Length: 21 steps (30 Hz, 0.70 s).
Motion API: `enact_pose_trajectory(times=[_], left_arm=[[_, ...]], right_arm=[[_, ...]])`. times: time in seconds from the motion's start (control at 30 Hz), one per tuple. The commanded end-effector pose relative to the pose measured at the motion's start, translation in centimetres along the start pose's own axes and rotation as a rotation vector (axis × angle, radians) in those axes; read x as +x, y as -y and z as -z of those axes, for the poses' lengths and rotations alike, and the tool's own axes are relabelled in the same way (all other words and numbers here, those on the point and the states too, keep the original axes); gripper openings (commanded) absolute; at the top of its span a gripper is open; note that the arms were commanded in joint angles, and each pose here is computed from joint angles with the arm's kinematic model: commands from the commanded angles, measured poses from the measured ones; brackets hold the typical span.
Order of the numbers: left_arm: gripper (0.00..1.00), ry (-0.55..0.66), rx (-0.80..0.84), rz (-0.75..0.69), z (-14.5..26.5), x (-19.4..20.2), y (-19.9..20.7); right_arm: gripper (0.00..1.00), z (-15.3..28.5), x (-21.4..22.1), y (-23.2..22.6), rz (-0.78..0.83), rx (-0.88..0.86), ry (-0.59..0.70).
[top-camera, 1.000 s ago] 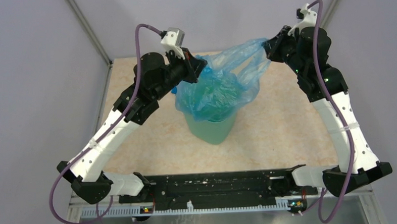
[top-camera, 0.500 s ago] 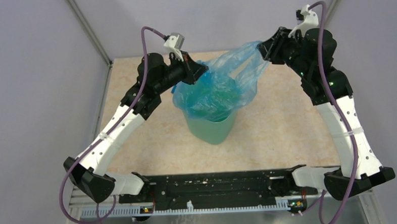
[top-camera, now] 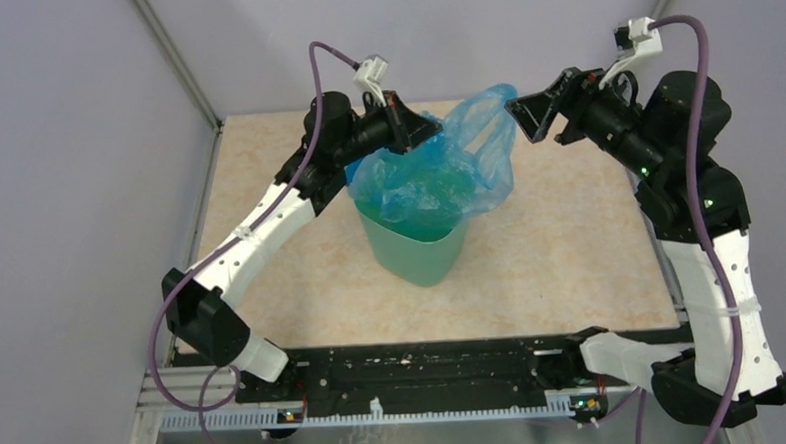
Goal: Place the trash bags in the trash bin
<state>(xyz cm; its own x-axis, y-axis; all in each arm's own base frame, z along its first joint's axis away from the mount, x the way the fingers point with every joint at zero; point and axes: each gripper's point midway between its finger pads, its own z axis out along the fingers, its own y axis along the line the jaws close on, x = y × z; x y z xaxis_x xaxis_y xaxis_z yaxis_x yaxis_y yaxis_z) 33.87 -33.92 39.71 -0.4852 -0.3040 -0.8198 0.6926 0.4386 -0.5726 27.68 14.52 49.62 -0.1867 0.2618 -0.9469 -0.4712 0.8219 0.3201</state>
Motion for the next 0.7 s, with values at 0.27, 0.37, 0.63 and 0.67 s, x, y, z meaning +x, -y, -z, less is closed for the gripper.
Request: enact_pose_trajectory(times=[0.27,0.37,0.63,0.67], left_arm=[[0.0,0.054,0.096,0.074,-1.7,-1.9,1.9],[0.0,0.034,0.068,0.094,-1.5,-1.6,1.6],[0.0,0.016,0.025,0.129,0.1,-1.7,1.3],[0.0,0.004,0.011,0.14,0.4,-1.5,1.0]], right_arm=[[0.79,1.0,2.9,-10.5,0.071,-0.375,-0.059],[0.72,0.0,5.3,-13.3,0.096,-0.398,-0.095],[0.58,-4.3,12.2,-16.1,0.171,-0.336,-0.125],[0.57,-4.8,13.2,-16.1,0.19,-0.317,-0.134]])
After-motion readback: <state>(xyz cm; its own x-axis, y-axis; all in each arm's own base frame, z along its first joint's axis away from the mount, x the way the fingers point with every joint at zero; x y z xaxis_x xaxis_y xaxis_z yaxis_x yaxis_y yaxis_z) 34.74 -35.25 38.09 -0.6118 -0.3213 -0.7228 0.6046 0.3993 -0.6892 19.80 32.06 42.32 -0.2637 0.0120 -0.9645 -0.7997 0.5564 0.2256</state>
